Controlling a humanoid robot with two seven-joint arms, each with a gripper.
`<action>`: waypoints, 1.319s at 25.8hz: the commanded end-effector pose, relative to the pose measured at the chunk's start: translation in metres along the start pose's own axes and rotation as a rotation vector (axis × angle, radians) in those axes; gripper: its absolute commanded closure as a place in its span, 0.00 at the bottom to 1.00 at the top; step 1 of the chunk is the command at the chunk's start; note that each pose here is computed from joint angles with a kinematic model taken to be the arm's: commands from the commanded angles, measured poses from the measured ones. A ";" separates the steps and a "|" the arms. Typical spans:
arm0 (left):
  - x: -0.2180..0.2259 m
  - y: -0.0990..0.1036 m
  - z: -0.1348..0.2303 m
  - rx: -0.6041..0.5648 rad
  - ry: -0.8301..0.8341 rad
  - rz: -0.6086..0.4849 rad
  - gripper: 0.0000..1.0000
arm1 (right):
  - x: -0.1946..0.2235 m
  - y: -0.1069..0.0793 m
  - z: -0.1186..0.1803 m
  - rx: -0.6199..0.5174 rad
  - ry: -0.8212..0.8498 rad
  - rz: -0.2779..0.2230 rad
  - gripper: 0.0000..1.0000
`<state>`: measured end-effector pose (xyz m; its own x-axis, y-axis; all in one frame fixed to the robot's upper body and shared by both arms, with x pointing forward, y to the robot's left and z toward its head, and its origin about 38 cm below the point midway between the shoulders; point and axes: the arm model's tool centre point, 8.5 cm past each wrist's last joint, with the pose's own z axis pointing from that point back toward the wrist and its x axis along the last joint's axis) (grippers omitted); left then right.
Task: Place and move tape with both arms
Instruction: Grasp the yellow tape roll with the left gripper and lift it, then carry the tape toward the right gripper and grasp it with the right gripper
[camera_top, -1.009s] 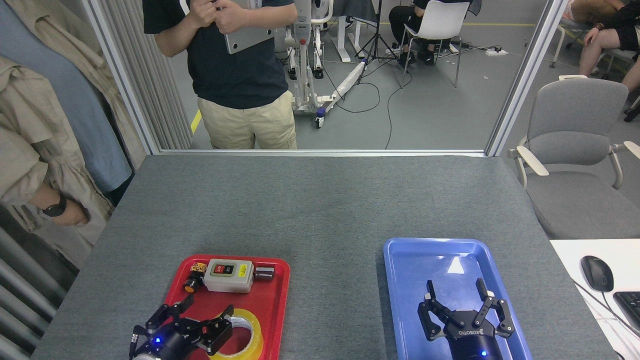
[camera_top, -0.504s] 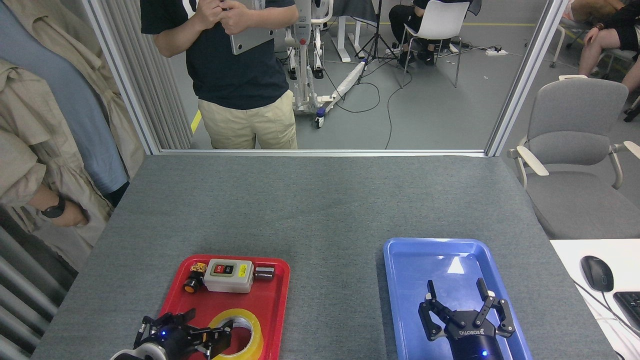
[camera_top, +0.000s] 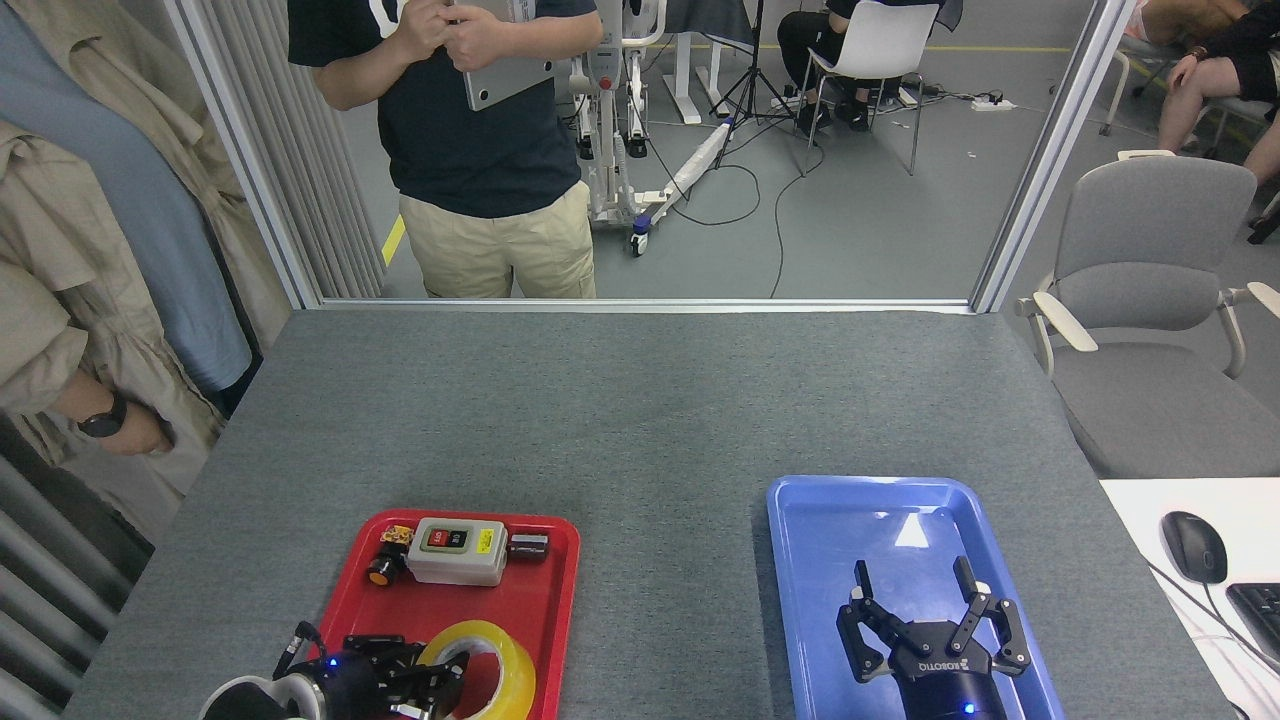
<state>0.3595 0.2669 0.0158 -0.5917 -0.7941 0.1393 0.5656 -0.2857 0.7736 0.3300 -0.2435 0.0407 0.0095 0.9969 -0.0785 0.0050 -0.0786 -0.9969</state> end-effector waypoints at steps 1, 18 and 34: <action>0.004 0.026 0.011 0.180 -0.140 0.013 1.00 | 0.000 0.000 0.000 0.000 0.000 0.002 0.01; 0.062 0.046 -0.044 0.495 -0.420 0.463 1.00 | 0.040 -0.007 0.009 -0.076 -0.403 -0.024 0.01; 0.073 0.052 -0.062 0.468 -0.467 0.485 1.00 | 0.076 -0.019 0.030 -0.131 -0.794 -0.322 0.01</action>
<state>0.3805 0.1618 0.0282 -0.5809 -0.4375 0.6864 0.5794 0.3701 0.7262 0.2998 -0.1717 0.0580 -0.7073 0.6890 0.1579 0.0374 0.2595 -0.9650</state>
